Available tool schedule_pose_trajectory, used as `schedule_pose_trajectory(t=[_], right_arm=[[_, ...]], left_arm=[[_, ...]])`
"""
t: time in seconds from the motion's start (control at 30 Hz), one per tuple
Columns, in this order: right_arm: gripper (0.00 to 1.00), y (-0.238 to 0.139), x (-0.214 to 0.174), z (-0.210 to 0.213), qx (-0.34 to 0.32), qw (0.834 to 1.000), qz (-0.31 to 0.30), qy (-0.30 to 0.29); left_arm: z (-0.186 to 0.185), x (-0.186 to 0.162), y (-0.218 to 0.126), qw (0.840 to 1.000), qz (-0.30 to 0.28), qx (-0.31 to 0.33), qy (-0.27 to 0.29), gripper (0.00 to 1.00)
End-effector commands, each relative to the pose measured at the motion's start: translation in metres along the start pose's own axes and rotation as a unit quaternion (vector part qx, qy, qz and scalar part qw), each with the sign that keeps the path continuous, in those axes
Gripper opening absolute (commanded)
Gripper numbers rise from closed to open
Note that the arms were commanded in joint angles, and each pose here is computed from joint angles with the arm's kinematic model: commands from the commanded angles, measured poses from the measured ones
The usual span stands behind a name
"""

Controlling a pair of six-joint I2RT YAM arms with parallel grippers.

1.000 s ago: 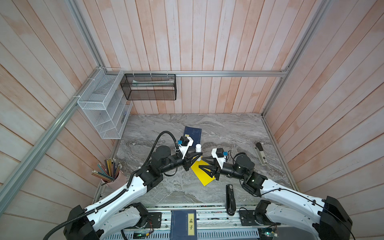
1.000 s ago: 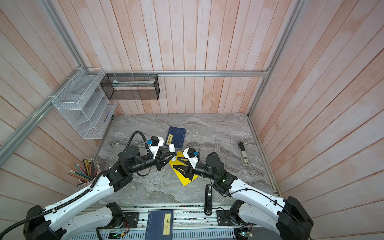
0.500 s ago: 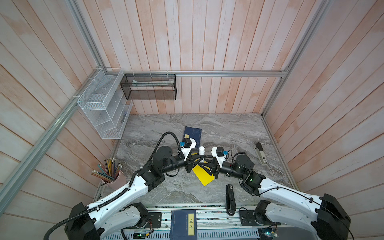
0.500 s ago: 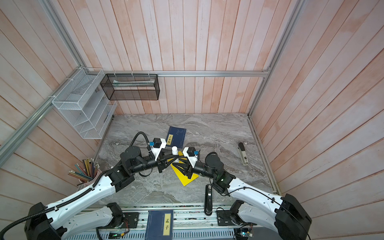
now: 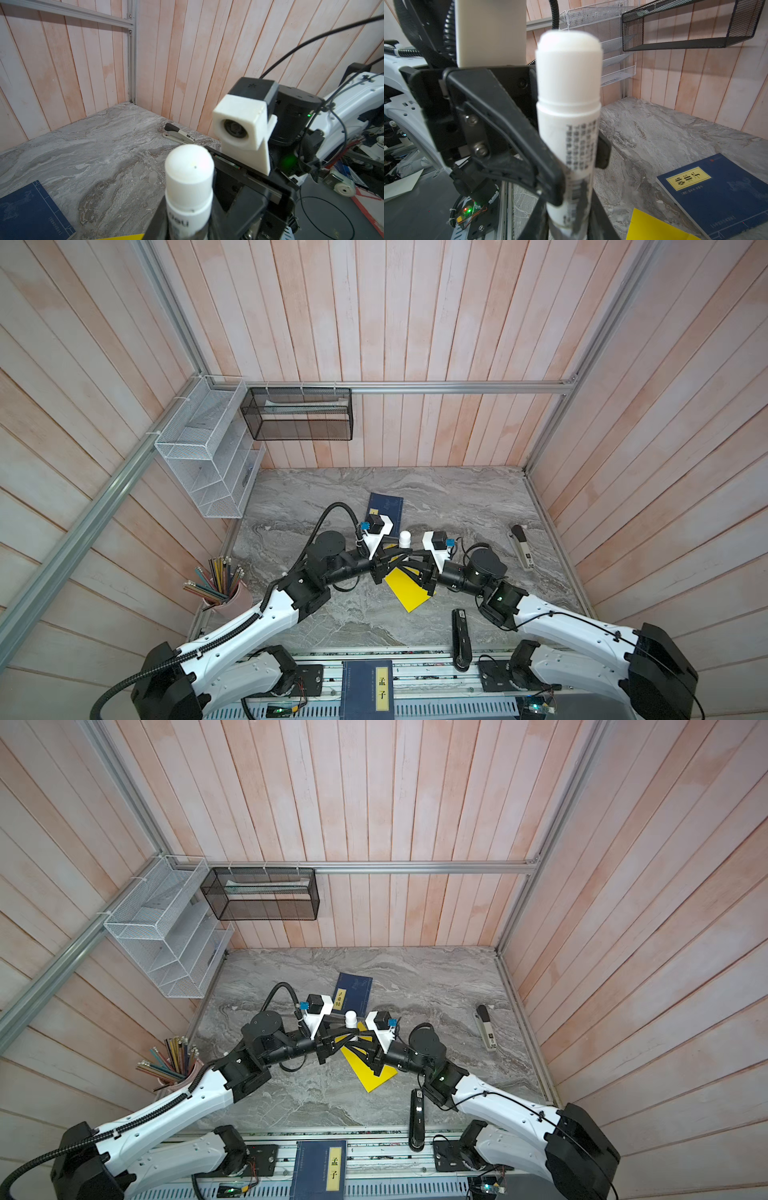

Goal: Place the letter into the envelope and seal it
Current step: 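Close the right gripper on the white glue stick held by the left gripper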

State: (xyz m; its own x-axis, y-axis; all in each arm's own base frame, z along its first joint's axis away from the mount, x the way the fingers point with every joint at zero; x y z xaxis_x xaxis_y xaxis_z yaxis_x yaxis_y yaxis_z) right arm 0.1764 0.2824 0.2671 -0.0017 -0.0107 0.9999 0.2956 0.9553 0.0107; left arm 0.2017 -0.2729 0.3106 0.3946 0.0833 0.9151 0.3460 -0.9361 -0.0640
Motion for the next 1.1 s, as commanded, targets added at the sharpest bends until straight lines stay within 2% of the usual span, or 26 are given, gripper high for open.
schedule_pose_trajectory(t=[0.0, 0.1, 0.27, 0.4, 0.77, 0.9, 1.07], right_arm=[[0.09, 0.0014, 0.0211, 0.0047, 0.015, 0.999, -0.051, 0.01], [0.09, 0.0021, 0.0235, 0.0053, 0.02, 0.998, -0.057, 0.014], [0.09, 0.004, 0.0223, 0.0061, 0.026, 0.998, -0.048, 0.013], [0.09, 0.0053, 0.0196, 0.0065, 0.029, 0.999, -0.036, 0.011], [0.09, 0.0061, 0.0199, 0.0091, 0.04, 0.999, -0.015, 0.005], [0.09, 0.0062, 0.0204, 0.0099, 0.042, 0.999, -0.01, 0.002], [0.09, 0.0051, 0.0221, 0.0073, 0.03, 0.999, -0.01, -0.003]], left_arm=[[-0.0069, 0.0009, 0.0027, 1.0, -0.007, -0.023, -0.001, 0.23], [-0.0058, 0.0008, 0.0019, 1.0, -0.013, -0.02, -0.002, 0.27], [-0.0071, 0.0048, -0.0003, 0.999, -0.025, -0.019, -0.003, 0.27], [-0.0088, 0.007, 0.0022, 0.999, -0.024, -0.027, -0.009, 0.17], [-0.0063, 0.0057, 0.0066, 0.999, -0.022, -0.028, -0.019, 0.22], [-0.0058, 0.0061, 0.007, 0.999, -0.022, -0.028, -0.018, 0.14], [-0.0035, 0.0054, 0.007, 0.999, -0.026, -0.021, -0.023, 0.0]])
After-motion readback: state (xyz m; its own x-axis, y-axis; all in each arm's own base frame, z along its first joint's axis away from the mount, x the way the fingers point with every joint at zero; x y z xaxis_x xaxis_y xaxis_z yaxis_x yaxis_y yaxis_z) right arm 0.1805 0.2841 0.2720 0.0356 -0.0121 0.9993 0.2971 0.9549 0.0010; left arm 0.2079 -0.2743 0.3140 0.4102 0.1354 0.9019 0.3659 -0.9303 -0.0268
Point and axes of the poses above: each gripper's point midway between its finger pads, its own y axis out along the fingers, its own z axis along the line the jaws close on, x = y × z, the point moved 4 cm from there along -y, back along the fingers, and after that the axes turned 13 degrees about -y, right-handed, at the moved point
